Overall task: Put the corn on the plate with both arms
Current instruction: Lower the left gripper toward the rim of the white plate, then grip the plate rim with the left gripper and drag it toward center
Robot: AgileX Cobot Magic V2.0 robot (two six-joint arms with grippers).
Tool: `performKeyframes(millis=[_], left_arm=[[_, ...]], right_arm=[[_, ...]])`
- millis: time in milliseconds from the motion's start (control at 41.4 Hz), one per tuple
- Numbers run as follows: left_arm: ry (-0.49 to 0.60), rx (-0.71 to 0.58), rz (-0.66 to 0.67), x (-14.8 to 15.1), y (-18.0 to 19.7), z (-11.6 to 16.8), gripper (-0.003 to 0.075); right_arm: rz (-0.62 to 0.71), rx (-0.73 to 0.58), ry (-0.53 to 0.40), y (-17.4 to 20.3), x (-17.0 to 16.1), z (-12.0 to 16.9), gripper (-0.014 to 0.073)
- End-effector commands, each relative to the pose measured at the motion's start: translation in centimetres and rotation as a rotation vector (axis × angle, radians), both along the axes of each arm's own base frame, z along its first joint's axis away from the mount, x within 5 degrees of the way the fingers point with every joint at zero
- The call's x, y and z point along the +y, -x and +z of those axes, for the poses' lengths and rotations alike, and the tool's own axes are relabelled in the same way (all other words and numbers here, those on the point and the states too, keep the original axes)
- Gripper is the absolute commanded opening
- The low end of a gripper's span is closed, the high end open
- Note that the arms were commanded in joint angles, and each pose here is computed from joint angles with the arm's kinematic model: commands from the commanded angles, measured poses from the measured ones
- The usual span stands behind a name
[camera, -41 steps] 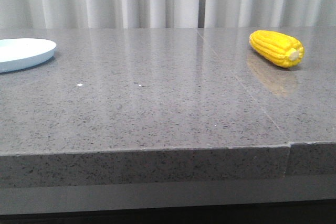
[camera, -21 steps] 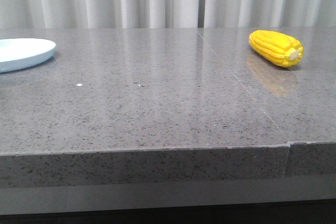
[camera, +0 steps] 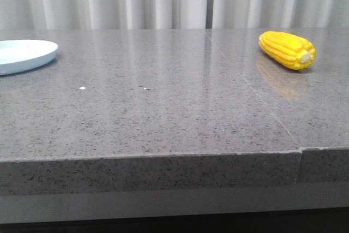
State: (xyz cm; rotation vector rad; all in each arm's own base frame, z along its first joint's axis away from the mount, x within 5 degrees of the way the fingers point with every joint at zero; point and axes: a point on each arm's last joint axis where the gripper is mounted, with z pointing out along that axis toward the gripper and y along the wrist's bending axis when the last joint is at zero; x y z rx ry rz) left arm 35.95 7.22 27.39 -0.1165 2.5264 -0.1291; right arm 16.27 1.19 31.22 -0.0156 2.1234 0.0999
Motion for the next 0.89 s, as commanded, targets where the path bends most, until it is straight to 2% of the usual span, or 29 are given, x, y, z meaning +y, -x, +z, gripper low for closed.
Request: performKeyframes(millis=[0,290,339,605,871], left_arm=[[0.005,-0.096,0.021,0.3,-1.3,1.8,0.0533],[0.033,-0.100,0.045,0.7,-2.8,0.3,0.0518],[0.040,-0.102,0.050,0.7,-2.9,0.2,0.0487],[0.042,-0.086,0.054,0.8,-3.4,-0.9,0.0196],[0.039,-0.107,0.063,0.9,-3.5,-0.7,-0.0021]], right_arm=[[0.001,-0.102,0.010,-0.3,0.0,1.7,0.0522],[0.001,-0.102,0.010,-0.3,0.0,1.7,0.0522],[0.001,-0.102,0.010,-0.3,0.0,1.7,0.0522],[0.001,-0.102,0.010,-0.3,0.0,1.7,0.0522],[0.001,-0.102,0.010,-0.3,0.0,1.7,0.0522]])
